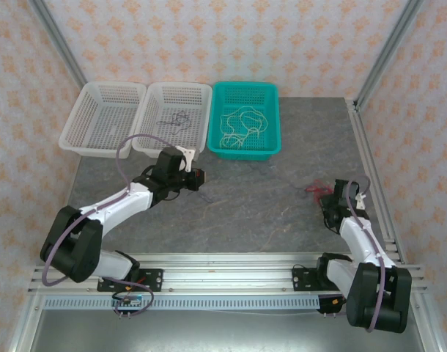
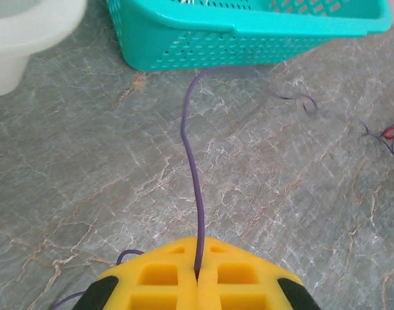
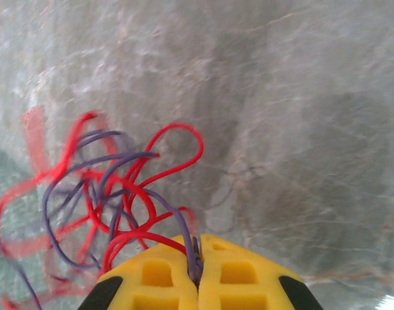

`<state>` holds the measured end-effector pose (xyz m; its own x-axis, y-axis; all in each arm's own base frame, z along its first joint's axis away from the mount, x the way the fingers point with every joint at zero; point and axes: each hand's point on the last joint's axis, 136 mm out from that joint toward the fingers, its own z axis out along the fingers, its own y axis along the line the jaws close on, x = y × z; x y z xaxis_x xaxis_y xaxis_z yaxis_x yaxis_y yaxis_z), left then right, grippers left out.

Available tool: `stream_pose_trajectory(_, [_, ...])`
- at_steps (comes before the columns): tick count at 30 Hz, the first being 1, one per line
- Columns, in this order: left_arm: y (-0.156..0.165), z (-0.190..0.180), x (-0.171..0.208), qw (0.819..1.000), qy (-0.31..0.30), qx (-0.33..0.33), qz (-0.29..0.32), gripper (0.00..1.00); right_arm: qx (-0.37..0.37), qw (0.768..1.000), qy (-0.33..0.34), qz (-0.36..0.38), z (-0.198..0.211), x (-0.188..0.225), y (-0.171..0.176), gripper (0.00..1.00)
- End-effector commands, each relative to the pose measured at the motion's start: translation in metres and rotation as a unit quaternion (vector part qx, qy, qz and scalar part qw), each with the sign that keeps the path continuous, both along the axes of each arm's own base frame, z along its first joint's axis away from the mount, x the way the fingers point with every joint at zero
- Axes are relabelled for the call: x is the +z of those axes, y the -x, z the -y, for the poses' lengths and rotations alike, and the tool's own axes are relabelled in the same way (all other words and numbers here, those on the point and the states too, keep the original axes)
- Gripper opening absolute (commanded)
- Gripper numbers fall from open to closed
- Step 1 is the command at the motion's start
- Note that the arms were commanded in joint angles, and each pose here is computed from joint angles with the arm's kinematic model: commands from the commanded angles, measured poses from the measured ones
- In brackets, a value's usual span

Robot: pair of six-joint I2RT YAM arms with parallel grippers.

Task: Untangle the cables

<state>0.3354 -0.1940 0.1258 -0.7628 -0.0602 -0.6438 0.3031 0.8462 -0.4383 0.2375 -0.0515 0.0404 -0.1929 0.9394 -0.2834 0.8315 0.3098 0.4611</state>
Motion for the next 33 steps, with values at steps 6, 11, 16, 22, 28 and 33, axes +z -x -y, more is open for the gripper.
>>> stream_pose_trajectory(6, [0.013,-0.008,0.051,0.997,0.06,-0.012,0.038,0.0,0.029,0.995,-0.021,0.093,-0.002,0.032,-0.029,0.0])
stream_pose_trajectory(11, [0.023,0.009,0.121,0.986,0.108,-0.064,0.111,0.0,0.139,0.971,-0.091,0.17,-0.045,0.047,-0.052,0.0])
stream_pose_trajectory(16, [0.017,0.005,0.208,0.968,0.115,-0.056,0.214,0.0,0.187,0.96,-0.097,0.183,-0.064,0.055,-0.057,0.0])
stream_pose_trajectory(22, [-0.023,-0.022,0.273,0.957,0.051,0.029,0.283,0.0,0.24,0.946,-0.092,0.197,-0.085,0.07,-0.062,0.0])
stream_pose_trajectory(28, [-0.086,-0.048,0.305,0.944,-0.002,0.085,0.318,0.0,0.266,0.938,-0.1,0.199,-0.096,0.074,-0.059,0.0])
stream_pose_trajectory(33, [-0.143,-0.076,0.3,0.943,-0.041,0.128,0.306,0.0,0.275,0.935,-0.099,0.201,-0.098,0.074,-0.051,0.0])
